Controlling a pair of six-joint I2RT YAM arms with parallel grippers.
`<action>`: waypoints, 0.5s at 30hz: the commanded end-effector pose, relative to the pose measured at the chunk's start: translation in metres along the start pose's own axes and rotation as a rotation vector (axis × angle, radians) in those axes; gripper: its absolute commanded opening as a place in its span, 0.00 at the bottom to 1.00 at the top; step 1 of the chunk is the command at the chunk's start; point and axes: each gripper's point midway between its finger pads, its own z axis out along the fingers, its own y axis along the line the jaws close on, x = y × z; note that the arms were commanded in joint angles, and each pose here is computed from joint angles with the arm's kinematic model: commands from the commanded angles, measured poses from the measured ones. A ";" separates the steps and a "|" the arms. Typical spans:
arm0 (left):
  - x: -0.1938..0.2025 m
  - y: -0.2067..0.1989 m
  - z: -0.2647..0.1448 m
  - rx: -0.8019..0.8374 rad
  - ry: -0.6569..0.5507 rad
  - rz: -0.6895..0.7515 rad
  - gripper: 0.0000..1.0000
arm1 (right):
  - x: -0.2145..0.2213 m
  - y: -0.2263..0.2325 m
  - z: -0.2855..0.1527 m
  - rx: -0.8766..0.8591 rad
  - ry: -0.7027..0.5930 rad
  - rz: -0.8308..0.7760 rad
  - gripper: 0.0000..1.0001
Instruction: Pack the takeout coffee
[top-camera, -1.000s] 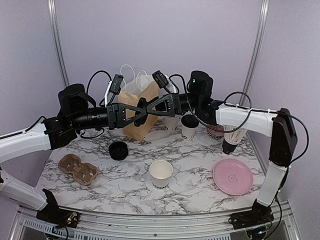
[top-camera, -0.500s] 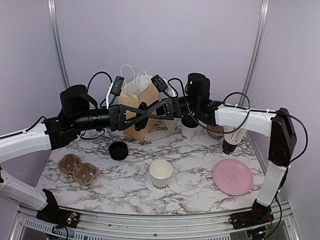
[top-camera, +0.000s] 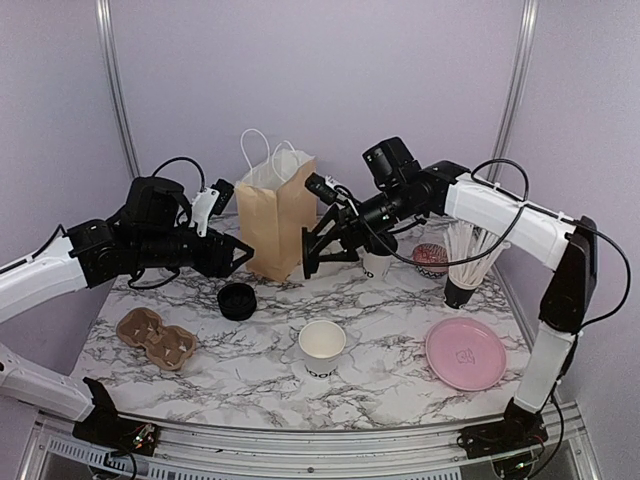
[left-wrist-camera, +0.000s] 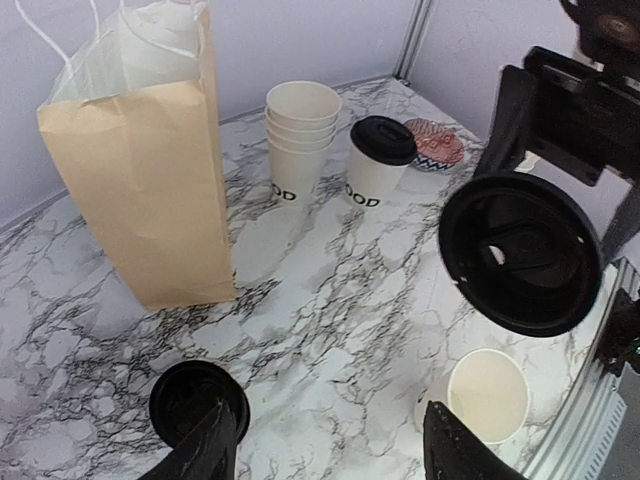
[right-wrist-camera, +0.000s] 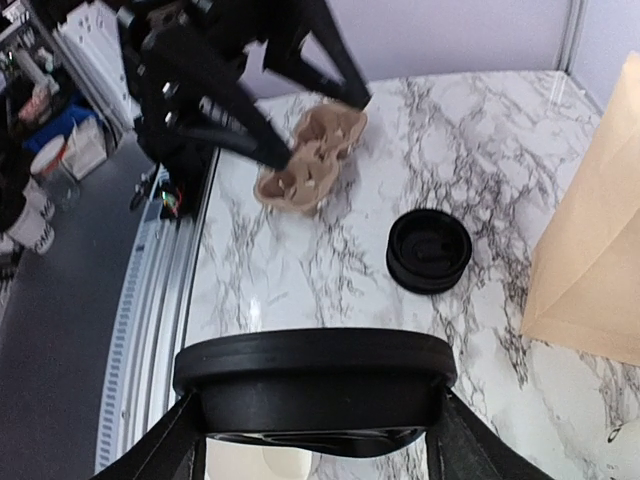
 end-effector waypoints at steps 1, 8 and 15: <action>0.023 0.031 0.002 -0.130 0.054 0.067 0.64 | 0.071 0.025 0.006 -0.018 0.344 -0.076 0.60; 0.036 0.041 0.006 -0.107 0.051 0.038 0.64 | 0.096 0.045 0.009 -0.027 0.488 -0.125 0.59; 0.039 0.038 0.003 -0.085 0.050 0.036 0.64 | 0.119 0.055 0.014 -0.038 0.624 -0.155 0.57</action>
